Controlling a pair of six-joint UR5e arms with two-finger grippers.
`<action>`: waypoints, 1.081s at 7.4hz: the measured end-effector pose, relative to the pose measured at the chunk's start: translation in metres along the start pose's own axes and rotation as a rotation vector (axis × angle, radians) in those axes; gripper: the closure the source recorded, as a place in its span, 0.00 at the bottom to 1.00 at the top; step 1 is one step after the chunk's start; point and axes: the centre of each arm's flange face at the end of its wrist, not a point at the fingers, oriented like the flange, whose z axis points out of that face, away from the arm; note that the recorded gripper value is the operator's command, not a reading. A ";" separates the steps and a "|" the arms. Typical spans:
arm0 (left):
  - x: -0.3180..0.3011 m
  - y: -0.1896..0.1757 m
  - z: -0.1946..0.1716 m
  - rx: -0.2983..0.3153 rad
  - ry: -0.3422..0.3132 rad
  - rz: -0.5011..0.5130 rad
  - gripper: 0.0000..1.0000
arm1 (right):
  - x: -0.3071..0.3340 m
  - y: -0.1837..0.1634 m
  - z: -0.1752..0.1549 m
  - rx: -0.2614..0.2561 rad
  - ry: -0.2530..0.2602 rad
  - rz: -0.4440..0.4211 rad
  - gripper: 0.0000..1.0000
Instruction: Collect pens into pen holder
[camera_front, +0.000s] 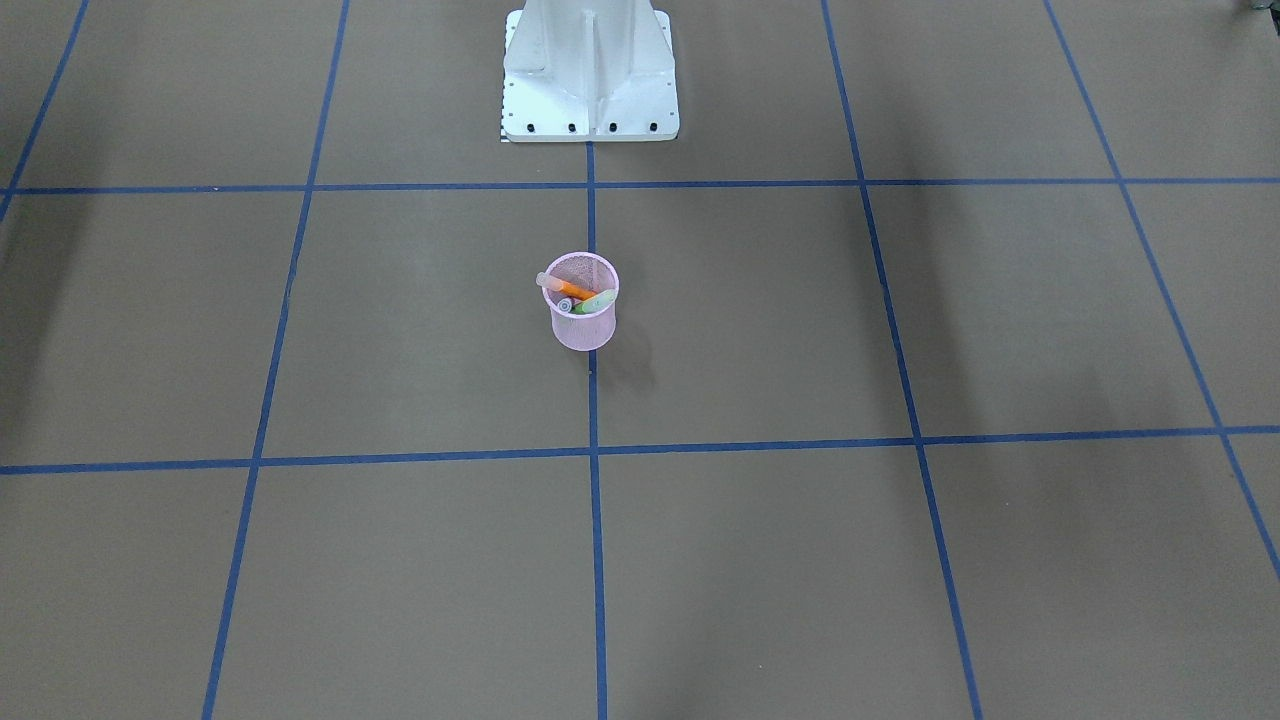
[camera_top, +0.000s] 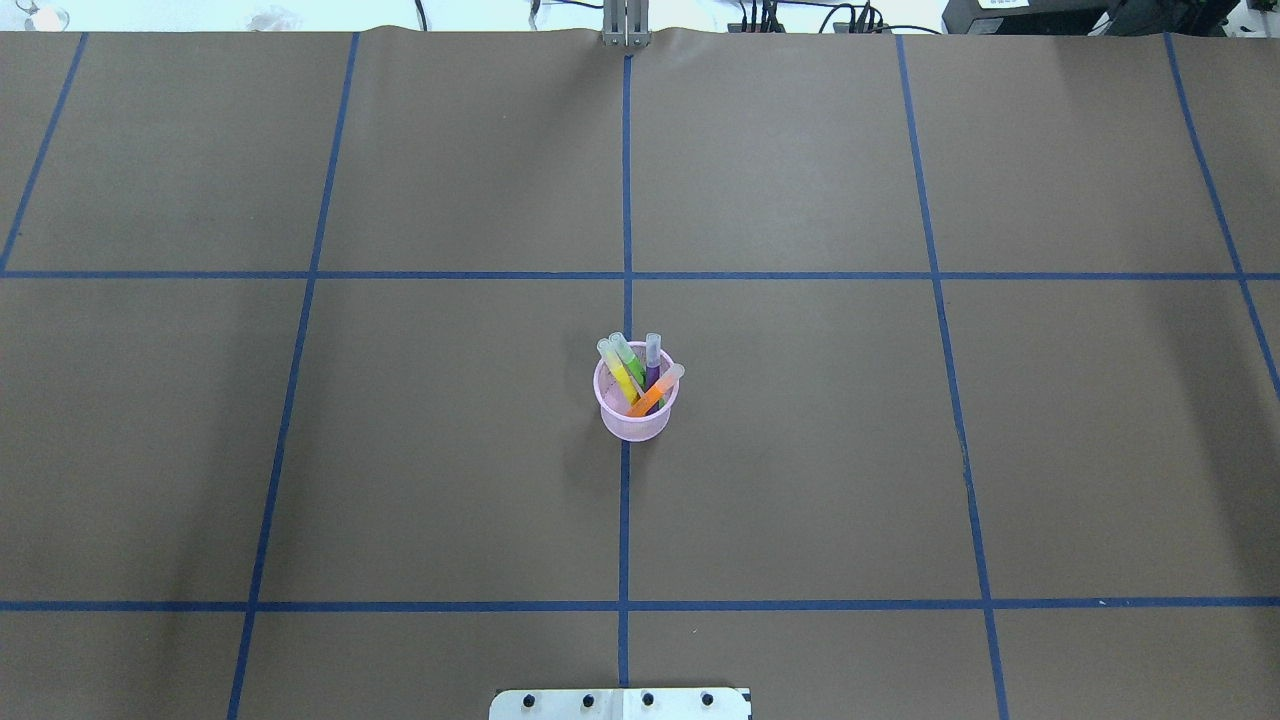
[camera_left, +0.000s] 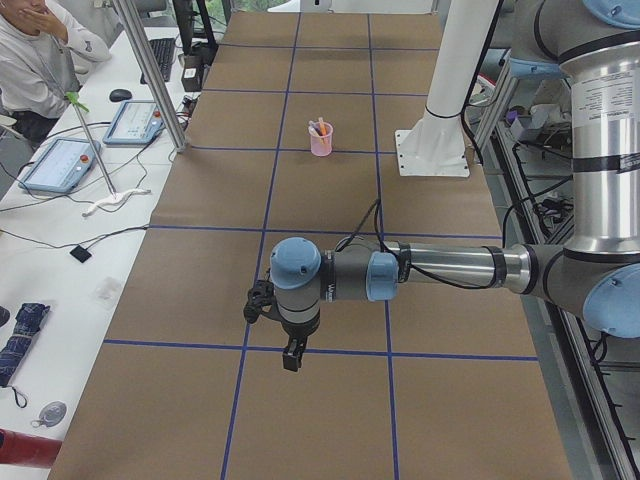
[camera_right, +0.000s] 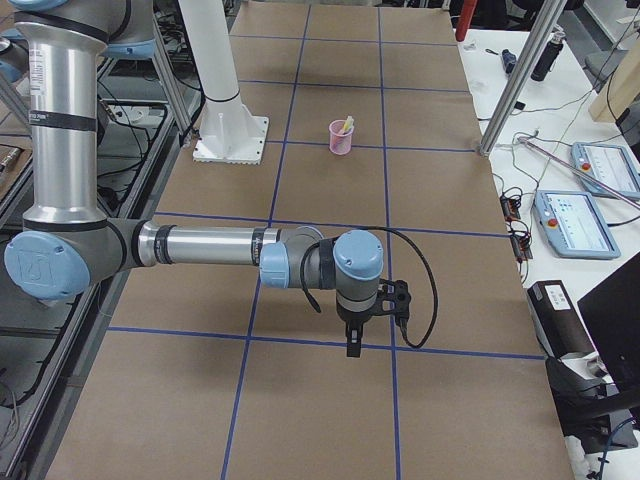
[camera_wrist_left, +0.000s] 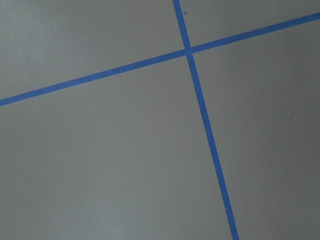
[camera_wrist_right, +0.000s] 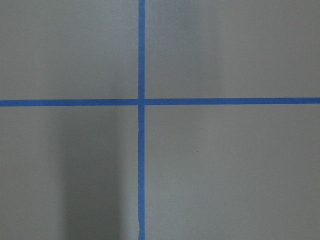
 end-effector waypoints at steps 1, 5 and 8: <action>-0.001 0.003 0.002 -0.005 0.001 -0.004 0.00 | 0.002 0.003 0.002 -0.006 -0.001 0.004 0.00; -0.005 0.018 0.011 -0.024 0.008 -0.022 0.00 | 0.018 0.017 0.019 -0.041 0.005 0.032 0.00; -0.004 0.018 0.010 -0.022 0.007 -0.018 0.00 | 0.020 0.022 0.021 -0.047 0.001 0.040 0.00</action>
